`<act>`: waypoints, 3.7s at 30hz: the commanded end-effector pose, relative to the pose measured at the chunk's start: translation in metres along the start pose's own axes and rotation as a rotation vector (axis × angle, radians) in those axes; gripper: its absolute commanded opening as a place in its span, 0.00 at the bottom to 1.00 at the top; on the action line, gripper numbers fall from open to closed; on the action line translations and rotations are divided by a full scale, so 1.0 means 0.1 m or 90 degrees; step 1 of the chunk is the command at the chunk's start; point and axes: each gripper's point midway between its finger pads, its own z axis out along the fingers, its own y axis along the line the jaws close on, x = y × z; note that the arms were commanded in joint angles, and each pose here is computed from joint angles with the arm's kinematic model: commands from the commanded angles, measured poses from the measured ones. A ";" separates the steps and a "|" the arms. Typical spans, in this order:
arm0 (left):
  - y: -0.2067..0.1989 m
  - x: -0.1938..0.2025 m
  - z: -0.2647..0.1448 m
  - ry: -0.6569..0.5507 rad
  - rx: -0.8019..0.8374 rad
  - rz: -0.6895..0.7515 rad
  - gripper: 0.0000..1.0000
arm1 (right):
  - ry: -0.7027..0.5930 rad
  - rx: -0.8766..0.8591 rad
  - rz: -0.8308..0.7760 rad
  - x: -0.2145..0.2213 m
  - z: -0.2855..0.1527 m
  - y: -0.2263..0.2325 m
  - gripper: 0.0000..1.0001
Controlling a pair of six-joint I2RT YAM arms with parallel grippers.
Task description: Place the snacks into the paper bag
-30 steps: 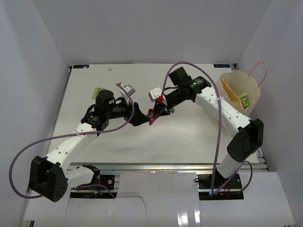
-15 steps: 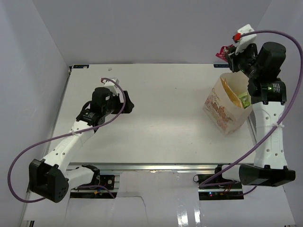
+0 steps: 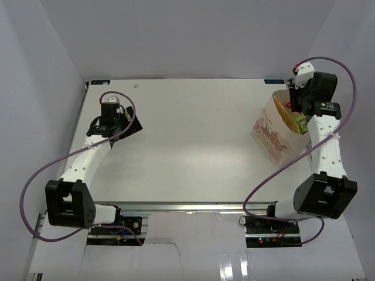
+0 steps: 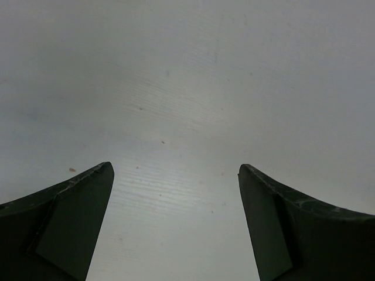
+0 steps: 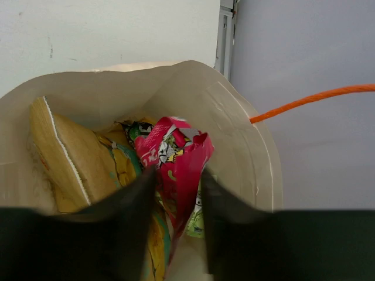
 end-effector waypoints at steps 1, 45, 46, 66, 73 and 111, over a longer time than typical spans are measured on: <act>0.26 -0.25 0.04 -0.022 -0.102 -0.083 0.98 | -0.032 0.010 -0.021 -0.17 -0.09 -0.10 0.50; -0.14 -0.67 1.64 0.080 0.090 0.123 0.07 | -0.435 -0.616 -0.180 -1.21 -1.68 1.51 0.92; -0.28 -0.65 1.41 0.074 0.141 0.119 0.07 | -0.467 -0.641 -0.239 -1.14 -1.73 1.62 0.93; -1.92 1.25 -1.17 0.449 0.833 0.113 0.07 | -0.539 -0.926 -0.802 -0.09 -1.67 4.00 0.97; -1.97 1.21 -1.28 0.442 0.846 0.122 0.08 | -0.465 -0.993 -0.803 0.27 -1.72 4.14 0.94; -1.34 0.22 -0.77 0.011 0.361 0.217 0.87 | -0.346 0.063 0.075 -1.54 -1.27 0.17 0.08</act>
